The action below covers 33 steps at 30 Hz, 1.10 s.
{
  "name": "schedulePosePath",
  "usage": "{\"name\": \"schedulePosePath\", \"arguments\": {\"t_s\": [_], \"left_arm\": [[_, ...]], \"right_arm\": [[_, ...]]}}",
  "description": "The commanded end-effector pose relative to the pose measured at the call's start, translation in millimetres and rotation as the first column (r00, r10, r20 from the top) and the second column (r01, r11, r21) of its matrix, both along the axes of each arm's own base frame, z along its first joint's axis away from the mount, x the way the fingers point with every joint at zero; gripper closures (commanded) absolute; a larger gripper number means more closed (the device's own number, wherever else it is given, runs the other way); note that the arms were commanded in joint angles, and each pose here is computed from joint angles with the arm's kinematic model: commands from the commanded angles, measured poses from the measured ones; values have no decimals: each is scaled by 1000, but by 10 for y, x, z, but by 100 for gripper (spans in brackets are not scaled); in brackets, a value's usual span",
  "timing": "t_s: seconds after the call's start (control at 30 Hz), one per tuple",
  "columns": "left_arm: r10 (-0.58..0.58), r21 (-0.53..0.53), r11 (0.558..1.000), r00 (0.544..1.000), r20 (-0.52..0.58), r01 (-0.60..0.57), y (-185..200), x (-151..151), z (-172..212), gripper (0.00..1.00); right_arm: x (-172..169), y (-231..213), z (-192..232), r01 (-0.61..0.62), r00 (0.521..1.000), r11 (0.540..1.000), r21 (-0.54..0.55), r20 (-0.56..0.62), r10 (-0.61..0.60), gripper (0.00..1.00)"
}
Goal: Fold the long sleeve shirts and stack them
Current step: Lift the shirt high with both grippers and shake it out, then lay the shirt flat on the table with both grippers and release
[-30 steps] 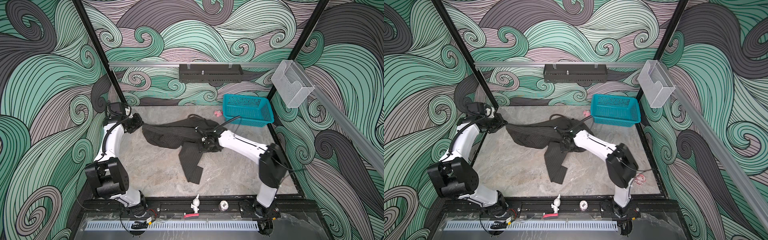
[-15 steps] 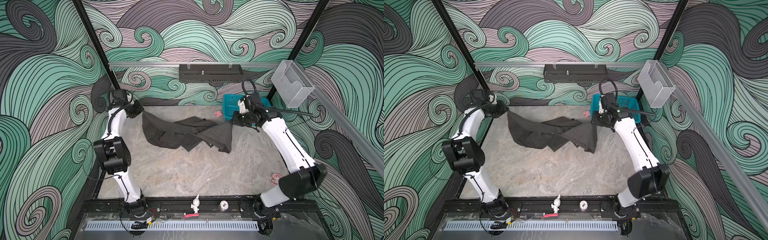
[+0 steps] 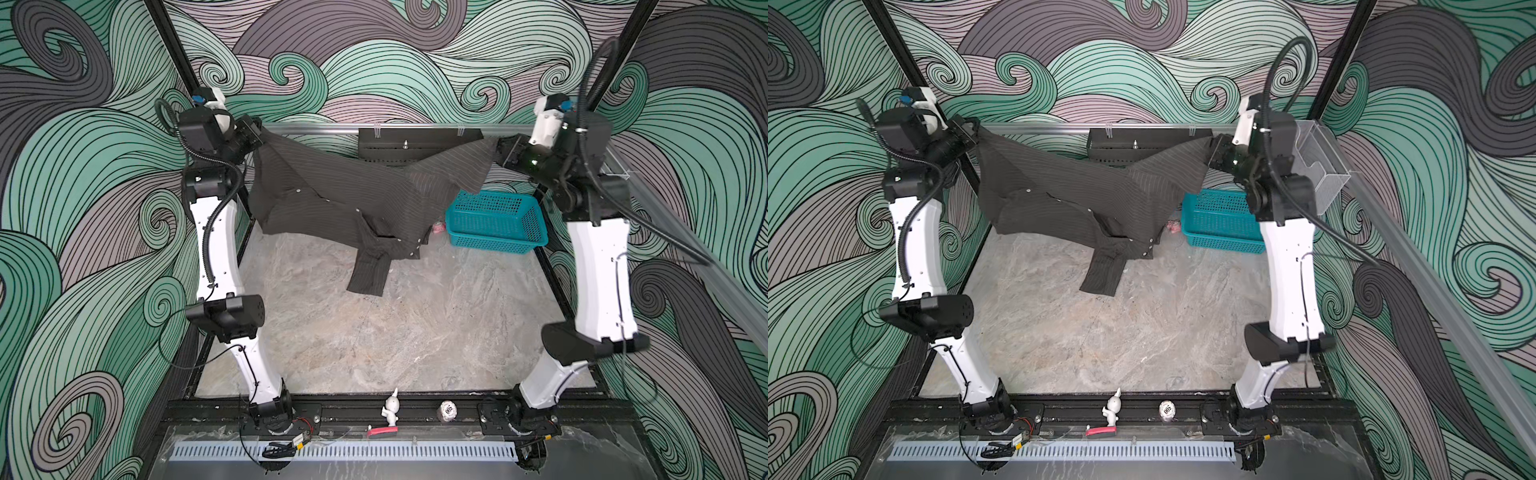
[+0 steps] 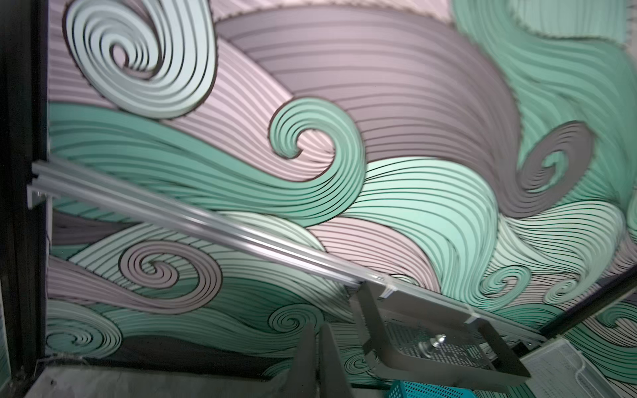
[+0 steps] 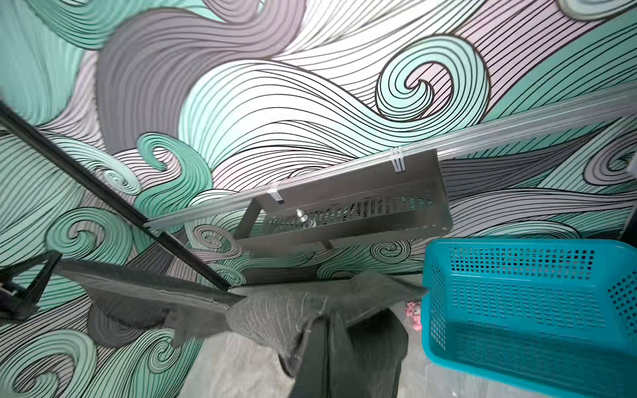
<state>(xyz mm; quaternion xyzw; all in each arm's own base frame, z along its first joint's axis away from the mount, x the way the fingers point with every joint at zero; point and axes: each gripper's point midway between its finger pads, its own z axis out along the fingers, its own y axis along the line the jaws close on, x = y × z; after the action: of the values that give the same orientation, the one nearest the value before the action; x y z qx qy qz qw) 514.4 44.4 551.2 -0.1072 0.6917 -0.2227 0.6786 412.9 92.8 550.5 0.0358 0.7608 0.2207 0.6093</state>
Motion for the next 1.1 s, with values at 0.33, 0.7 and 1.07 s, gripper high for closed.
{"name": "schedulePosePath", "arguments": {"t_s": [0.33,0.7,1.07], "left_arm": [[-53,-138,989,760,-647,-48,-214,-941,-2973,100],[51,-24,988,467,-883,-155,-232,-2303,-3823,100],[46,-32,976,349,-936,-214,-300,-2807,-4241,67]], "right_arm": [[-1046,-155,-2558,24,781,996,-91,-620,-76,100],[-2339,-499,-3673,46,483,979,-198,-853,-195,100],[-2809,-533,-4087,1,368,976,-219,-907,-204,86]]}}
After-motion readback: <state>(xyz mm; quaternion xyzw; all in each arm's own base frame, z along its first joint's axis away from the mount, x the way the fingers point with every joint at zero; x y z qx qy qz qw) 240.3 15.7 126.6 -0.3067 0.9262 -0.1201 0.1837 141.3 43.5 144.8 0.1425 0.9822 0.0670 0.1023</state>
